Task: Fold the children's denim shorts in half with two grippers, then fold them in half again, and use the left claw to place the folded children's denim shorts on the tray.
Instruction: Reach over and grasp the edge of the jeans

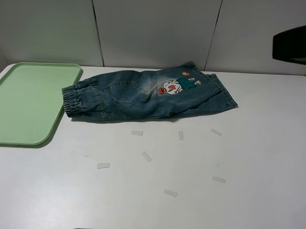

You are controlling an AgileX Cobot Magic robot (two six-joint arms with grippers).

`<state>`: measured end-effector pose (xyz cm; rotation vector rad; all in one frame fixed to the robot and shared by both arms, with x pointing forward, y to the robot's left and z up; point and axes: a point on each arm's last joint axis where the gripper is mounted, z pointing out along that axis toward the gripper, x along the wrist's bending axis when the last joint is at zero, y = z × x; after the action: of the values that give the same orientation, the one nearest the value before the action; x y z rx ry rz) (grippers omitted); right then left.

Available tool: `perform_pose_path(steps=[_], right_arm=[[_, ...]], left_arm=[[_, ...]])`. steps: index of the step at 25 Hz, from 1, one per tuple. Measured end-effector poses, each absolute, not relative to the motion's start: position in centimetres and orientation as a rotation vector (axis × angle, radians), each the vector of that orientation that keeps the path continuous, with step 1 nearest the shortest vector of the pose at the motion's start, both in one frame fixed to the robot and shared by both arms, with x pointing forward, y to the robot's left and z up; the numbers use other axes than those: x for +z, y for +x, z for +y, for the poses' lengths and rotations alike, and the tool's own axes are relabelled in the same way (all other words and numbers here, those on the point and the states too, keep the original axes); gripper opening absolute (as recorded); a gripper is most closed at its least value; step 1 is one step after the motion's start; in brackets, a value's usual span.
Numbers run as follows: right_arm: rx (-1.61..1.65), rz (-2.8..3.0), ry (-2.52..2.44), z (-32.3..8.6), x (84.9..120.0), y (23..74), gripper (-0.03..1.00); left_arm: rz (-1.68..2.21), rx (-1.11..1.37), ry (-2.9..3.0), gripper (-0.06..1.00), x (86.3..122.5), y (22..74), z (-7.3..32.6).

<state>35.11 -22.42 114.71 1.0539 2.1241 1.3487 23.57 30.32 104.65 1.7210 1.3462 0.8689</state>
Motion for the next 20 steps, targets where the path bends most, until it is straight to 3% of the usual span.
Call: perform_pose_path(steps=[9,20], right_arm=[[1.195,2.233,1.21,-20.1,110.6,41.4,0.69],[0.881,2.325,1.362,-19.2,105.9,54.6,0.69]], left_arm=[[1.346,0.869,1.721,0.87,104.7,23.6,30.3],[1.348,0.867,1.719,0.87,104.7,23.6,30.3]])
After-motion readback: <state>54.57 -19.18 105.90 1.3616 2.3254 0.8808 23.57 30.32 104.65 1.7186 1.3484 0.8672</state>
